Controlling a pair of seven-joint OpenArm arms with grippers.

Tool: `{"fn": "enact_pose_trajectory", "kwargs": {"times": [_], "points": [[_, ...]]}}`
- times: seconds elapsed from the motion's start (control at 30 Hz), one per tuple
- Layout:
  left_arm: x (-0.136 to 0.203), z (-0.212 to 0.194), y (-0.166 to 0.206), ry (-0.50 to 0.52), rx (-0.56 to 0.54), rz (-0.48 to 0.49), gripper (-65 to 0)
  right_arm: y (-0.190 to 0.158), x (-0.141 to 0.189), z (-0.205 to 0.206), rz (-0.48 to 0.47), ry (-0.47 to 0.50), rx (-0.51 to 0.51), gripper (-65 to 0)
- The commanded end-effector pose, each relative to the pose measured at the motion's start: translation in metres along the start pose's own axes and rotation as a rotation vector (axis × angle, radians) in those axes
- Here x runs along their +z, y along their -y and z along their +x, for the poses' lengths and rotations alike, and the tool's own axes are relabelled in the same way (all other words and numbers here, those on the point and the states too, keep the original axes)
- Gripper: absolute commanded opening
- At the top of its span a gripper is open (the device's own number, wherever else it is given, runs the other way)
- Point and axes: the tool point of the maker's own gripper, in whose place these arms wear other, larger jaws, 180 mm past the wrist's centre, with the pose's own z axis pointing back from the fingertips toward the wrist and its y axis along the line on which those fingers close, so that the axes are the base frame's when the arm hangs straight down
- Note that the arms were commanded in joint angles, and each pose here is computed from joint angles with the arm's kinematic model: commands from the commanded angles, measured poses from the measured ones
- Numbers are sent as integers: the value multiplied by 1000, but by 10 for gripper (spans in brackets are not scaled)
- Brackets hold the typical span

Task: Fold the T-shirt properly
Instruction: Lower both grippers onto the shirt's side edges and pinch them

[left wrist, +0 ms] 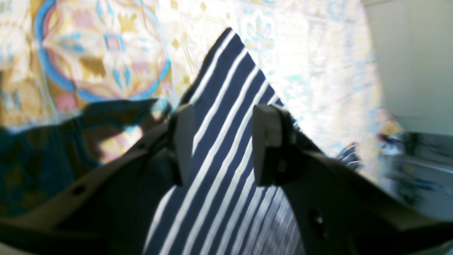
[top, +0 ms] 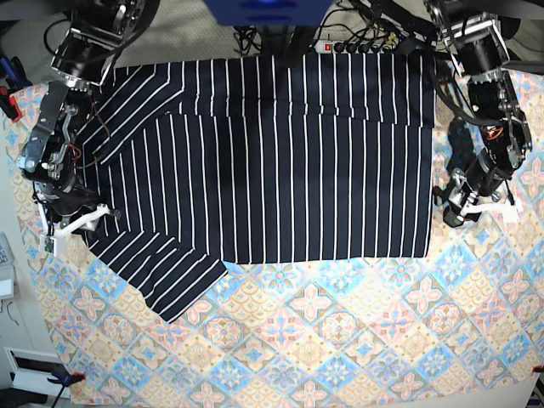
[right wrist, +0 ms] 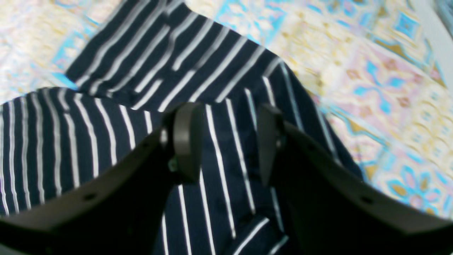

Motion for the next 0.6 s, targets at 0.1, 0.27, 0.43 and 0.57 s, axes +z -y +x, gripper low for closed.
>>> {"fn": "enact_pose_trajectory", "kwargs": {"times": [0.1, 0.27, 0.43, 0.57], "points": [[-19, 28, 16, 33, -56, 13, -397, 10, -3, 19, -15, 37, 2, -405], [-40, 36, 17, 13, -81, 63, -397, 10, -5, 26, -15, 61, 1, -404], [-61, 24, 16, -18, -141, 110, -395, 11, -8, 24, -14, 58, -8, -405], [-73, 9, 13, -36, -170, 126, -393, 12, -7, 23, -15, 57, -9, -405]]}}
